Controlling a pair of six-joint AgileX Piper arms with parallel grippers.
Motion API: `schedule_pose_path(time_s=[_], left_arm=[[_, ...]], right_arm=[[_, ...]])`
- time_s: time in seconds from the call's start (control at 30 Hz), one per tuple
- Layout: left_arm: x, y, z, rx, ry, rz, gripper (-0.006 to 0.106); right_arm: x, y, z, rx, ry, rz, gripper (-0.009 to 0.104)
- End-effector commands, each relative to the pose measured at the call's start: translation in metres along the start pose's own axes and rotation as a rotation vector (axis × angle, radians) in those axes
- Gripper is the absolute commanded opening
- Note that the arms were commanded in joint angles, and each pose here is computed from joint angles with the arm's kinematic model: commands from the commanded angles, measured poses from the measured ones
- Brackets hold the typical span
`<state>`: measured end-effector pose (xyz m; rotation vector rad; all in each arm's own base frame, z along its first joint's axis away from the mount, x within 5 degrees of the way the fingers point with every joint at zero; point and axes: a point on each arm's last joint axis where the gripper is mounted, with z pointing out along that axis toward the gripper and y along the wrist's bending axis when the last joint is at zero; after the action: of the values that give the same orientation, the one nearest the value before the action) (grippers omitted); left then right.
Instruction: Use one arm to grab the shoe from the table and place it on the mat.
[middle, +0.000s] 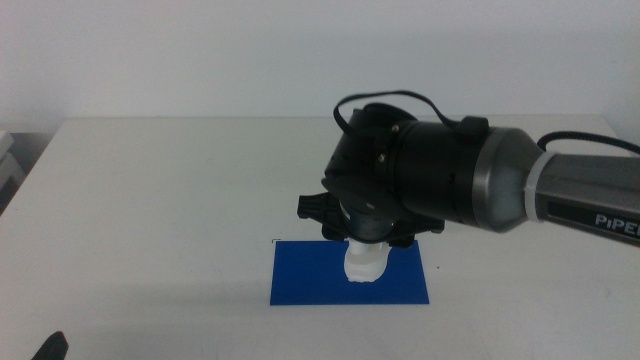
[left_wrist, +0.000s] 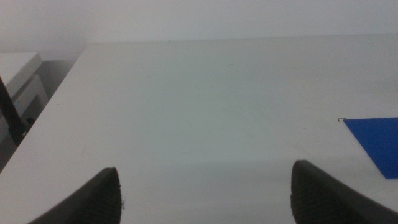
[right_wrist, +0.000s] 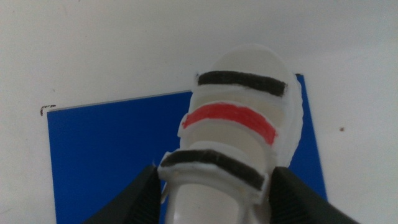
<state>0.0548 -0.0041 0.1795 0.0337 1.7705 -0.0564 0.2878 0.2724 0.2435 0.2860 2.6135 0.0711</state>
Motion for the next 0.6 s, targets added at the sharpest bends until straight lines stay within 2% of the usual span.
schedule_pose_path(time_s=[0.0, 0.57], left_arm=[[-0.0056, 0.0002, -0.0006, 0.001, -0.087, -0.011, 0.094], [-0.0056, 0.0002, -0.0006, 0.001, -0.087, -0.011, 0.094]], right_arm=[[-0.0131, -0.0015, -0.0235, -0.085, -0.095, -0.006, -0.004], [-0.0217, -0.0074, -0.0207, -0.053, -0.143, -0.051, -0.004]])
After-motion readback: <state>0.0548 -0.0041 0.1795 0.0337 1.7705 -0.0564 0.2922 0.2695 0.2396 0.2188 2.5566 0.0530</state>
